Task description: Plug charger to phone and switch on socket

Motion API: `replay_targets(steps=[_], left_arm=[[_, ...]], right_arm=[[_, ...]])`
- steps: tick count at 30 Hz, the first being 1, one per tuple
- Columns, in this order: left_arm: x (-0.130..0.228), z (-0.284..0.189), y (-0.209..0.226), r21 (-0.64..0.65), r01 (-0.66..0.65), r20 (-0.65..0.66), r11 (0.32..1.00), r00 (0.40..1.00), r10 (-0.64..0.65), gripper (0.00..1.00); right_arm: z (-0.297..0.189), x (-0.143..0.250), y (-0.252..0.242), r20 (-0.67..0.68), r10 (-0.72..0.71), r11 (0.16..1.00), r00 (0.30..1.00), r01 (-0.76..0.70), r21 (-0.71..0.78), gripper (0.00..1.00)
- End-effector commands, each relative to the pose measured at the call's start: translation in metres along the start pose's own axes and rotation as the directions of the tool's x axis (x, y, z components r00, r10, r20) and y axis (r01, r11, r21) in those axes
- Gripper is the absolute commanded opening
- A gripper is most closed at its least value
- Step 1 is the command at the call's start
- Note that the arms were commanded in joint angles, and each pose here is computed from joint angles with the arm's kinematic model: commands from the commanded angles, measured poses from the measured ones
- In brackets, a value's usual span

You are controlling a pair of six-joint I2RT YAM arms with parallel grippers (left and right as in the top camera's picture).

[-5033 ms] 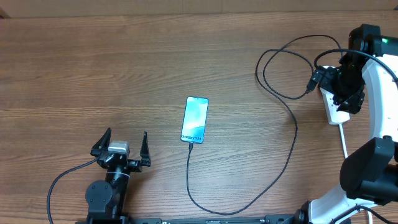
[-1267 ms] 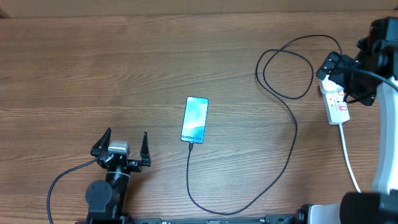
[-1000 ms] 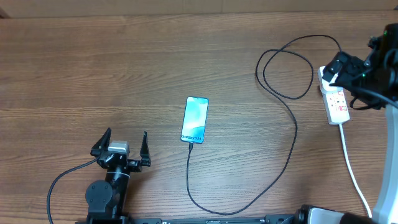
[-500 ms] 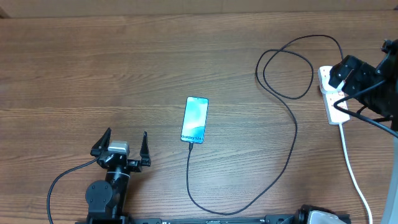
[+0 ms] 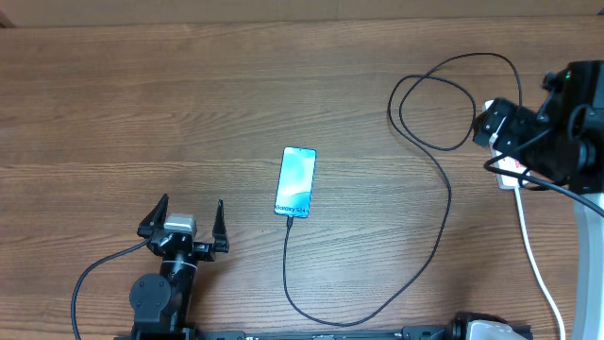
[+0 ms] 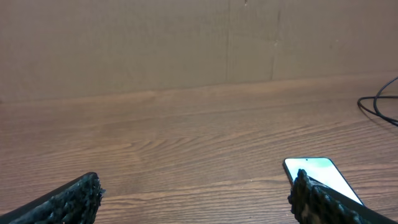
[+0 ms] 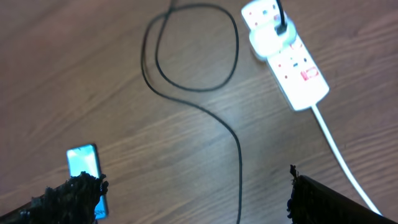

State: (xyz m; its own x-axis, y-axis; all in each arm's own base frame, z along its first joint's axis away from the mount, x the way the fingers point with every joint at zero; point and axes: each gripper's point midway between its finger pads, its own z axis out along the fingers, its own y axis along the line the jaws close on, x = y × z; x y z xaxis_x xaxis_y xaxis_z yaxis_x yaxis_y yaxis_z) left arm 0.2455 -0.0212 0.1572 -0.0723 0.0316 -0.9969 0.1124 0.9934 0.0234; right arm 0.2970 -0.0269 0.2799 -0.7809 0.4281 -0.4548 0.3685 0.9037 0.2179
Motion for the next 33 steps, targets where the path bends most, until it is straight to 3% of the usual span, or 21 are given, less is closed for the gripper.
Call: replay_targets(steps=[1, 11, 33], left_arm=[[0.001, 0.0, 0.004, -0.019, -0.012, 0.002, 1.0, 1.0, 0.012, 1.0], [0.001, 0.0, 0.004, -0.02, -0.012, 0.002, 1.0, 1.0, 0.012, 1.0], [0.001, 0.0, 0.004, -0.02, -0.012, 0.002, 1.0, 1.0, 0.012, 0.99]], right_arm=[[0.008, 0.011, -0.003, -0.032, -0.006, 1.0, 0.999, 0.007, 0.008, 1.0], [0.034, 0.04, -0.015, -0.139, 0.004, 0.999, 0.99, 0.002, 0.046, 1.0], [0.022, 0.052, -0.018, -0.108, 0.001, 0.999, 0.994, 0.003, 0.034, 1.0]])
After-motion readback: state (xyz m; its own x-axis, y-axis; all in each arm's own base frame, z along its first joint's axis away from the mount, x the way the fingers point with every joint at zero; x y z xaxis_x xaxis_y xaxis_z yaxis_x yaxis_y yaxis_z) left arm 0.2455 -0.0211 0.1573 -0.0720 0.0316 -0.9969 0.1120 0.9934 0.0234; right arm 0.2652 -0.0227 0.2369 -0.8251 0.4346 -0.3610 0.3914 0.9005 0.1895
